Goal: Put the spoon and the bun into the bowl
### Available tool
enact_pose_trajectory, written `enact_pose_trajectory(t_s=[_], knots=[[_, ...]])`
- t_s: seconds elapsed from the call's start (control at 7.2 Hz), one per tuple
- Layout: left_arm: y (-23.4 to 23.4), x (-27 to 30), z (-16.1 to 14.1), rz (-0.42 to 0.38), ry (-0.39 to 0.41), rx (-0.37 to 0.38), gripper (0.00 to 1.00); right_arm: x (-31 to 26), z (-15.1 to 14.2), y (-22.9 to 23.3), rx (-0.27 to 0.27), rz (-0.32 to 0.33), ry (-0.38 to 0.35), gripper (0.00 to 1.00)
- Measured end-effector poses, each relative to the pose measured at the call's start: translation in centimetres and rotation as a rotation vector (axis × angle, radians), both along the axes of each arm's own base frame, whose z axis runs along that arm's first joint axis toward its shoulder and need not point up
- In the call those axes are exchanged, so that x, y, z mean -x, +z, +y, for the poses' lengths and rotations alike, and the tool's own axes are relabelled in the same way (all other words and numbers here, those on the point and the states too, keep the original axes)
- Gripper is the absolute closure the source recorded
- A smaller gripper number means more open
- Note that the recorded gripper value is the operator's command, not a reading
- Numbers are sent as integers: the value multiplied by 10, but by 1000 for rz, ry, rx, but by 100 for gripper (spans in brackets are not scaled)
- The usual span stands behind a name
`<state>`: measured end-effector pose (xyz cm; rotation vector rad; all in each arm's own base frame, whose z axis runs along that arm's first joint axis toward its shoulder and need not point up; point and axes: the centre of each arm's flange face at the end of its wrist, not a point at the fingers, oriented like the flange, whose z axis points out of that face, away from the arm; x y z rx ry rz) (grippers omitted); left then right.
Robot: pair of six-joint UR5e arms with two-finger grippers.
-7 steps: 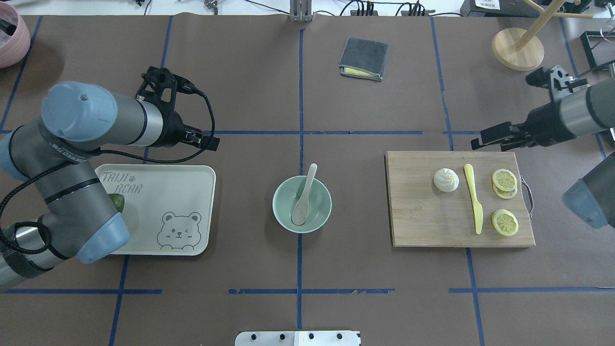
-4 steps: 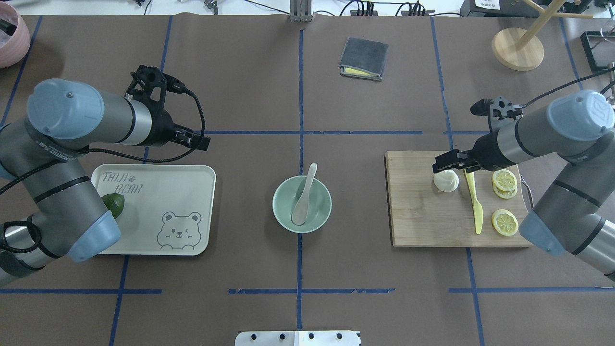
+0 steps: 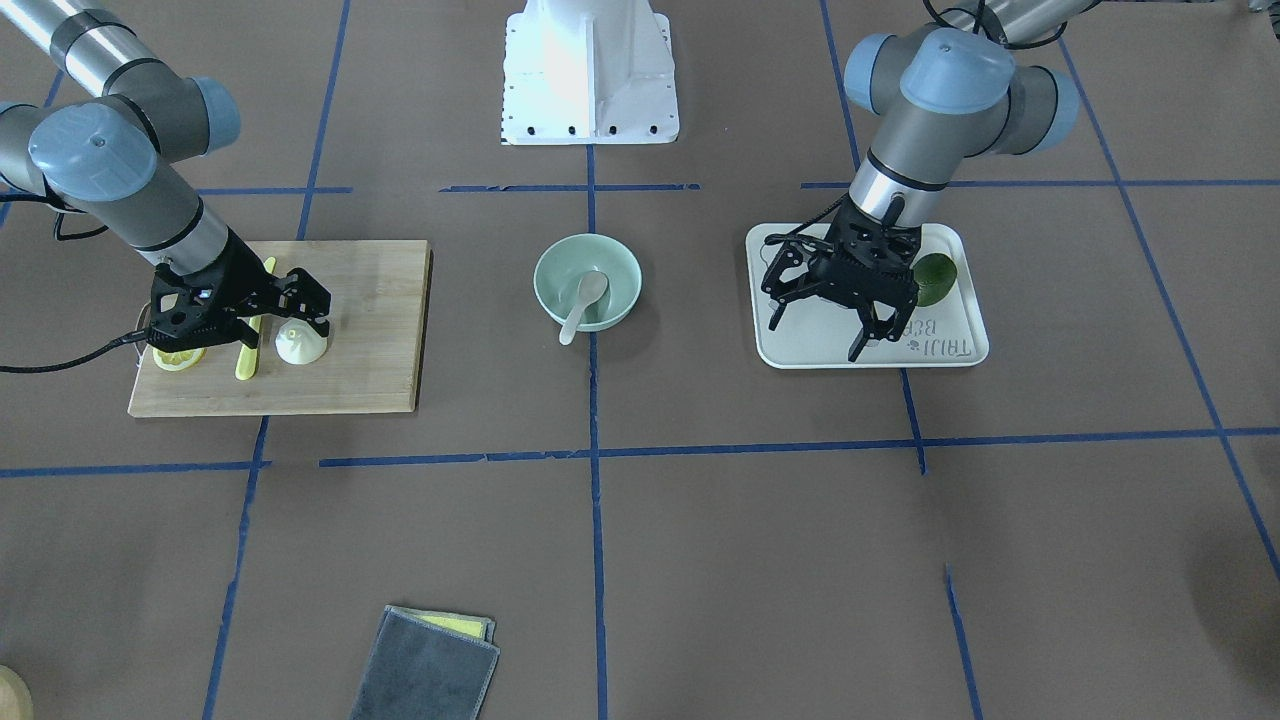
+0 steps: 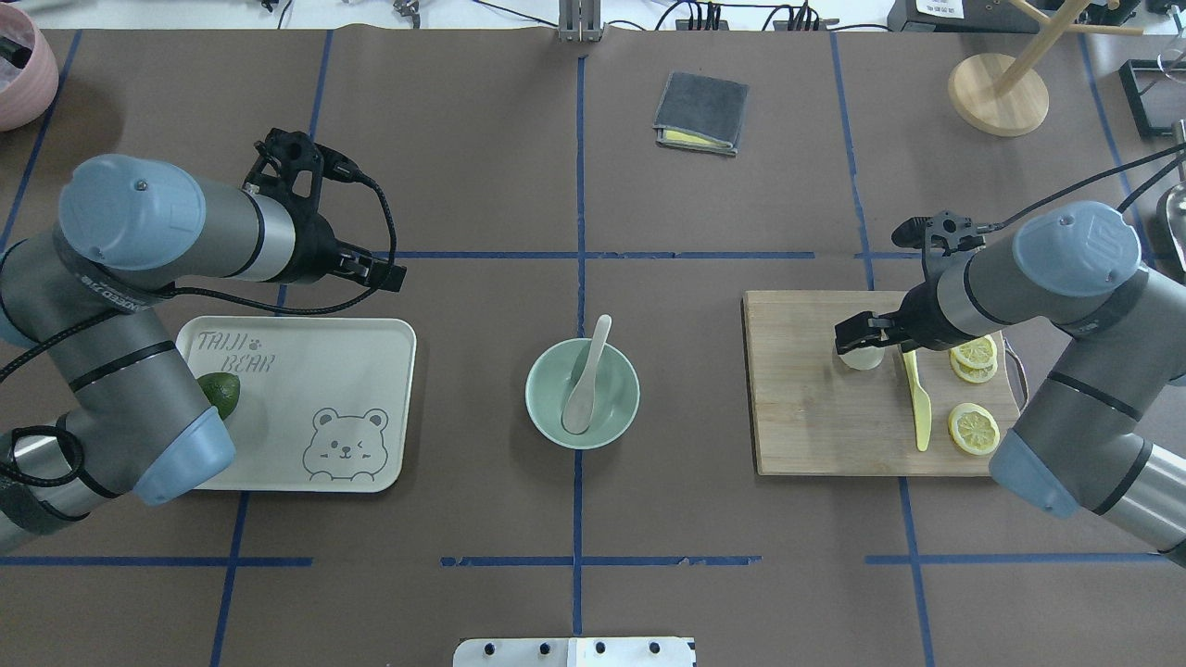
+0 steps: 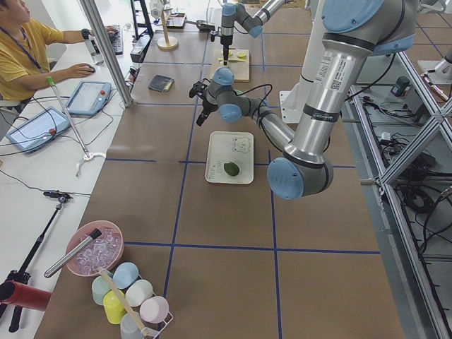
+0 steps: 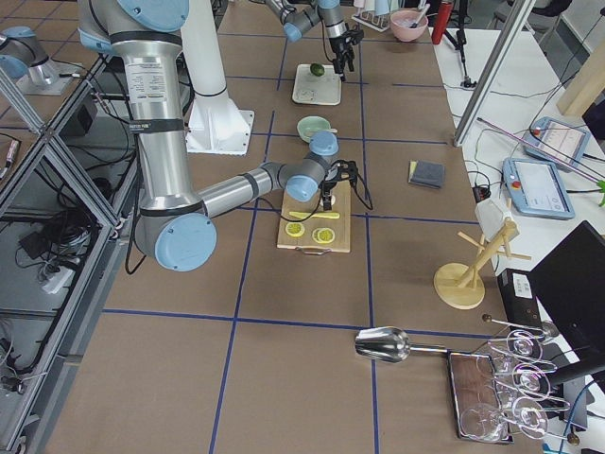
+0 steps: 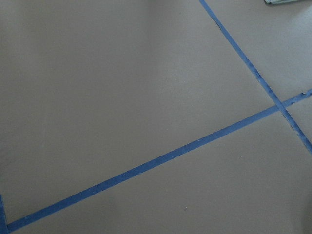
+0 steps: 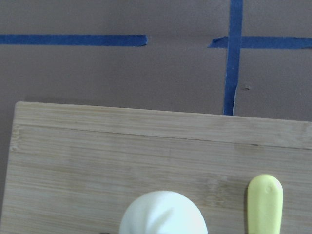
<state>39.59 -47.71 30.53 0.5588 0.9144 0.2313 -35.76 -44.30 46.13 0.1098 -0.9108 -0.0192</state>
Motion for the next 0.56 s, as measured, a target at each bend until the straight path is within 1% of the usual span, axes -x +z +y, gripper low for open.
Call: enact_pose_trajectory(t_s=[0.14, 0.28, 0.42, 0.56], knots=[[1, 0, 0, -1, -1, 0, 0, 3, 1, 0, 1, 6, -3, 30], [3, 1, 0, -4, -2, 2, 0, 6, 1, -1, -2, 8, -3, 40], [4, 1, 0, -7, -2, 3, 0, 10, 1, -2, -7, 11, -3, 53], [6, 1, 0, -9, -1, 4, 0, 12, 2, -3, -11, 13, -3, 70]])
